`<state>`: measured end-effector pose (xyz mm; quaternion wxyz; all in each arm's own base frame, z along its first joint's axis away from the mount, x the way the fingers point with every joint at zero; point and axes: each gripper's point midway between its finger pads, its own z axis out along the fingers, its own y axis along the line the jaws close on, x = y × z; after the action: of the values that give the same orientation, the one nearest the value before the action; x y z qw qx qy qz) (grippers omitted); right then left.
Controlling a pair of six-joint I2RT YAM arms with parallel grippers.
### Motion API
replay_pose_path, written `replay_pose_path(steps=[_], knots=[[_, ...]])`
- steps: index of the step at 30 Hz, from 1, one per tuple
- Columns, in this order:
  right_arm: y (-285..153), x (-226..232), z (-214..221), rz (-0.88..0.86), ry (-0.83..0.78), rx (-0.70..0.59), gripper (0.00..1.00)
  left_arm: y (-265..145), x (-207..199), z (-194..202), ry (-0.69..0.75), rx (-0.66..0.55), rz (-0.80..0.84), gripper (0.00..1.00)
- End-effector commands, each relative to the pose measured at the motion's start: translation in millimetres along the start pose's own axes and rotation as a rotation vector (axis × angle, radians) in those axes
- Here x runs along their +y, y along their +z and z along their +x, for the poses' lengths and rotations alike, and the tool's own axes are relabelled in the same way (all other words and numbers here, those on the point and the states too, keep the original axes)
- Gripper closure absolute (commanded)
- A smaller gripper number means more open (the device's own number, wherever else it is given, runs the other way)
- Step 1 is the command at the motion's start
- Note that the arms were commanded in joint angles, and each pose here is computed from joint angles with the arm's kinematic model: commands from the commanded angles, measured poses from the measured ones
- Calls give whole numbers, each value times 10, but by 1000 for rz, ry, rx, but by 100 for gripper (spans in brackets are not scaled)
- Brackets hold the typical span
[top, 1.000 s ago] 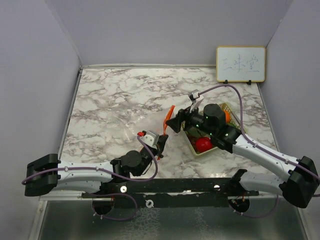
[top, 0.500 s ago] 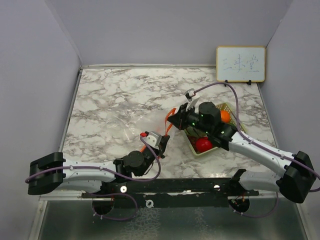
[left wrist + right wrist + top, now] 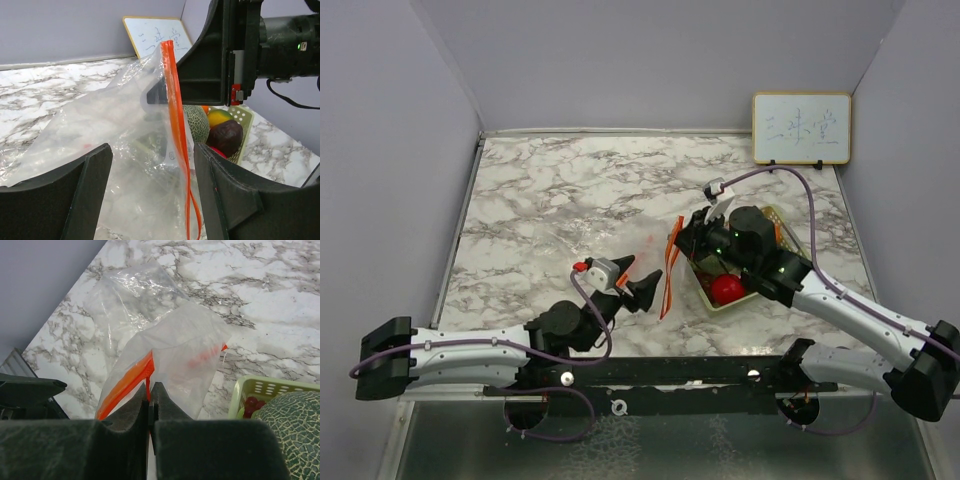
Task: Place the food in the zip-top bag and seal the zipper
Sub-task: Open the zipper of the food storage bag.
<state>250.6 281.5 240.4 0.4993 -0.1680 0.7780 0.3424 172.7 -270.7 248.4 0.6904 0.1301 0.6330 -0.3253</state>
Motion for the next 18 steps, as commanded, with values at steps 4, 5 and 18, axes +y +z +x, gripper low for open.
replay_pose_path(steps=[4, 5, 18], knots=[[66, 132, 17, -9, -6, 18, 98, 145, -223, 18, -21, 3, 49, 33], [78, 138, 28, -3, -7, 22, 98, 180, -262, -2, -27, 0, 52, 34], [-36, 159, -16, 23, -20, 9, 98, 272, 37, 364, 96, 77, -145, 61]])
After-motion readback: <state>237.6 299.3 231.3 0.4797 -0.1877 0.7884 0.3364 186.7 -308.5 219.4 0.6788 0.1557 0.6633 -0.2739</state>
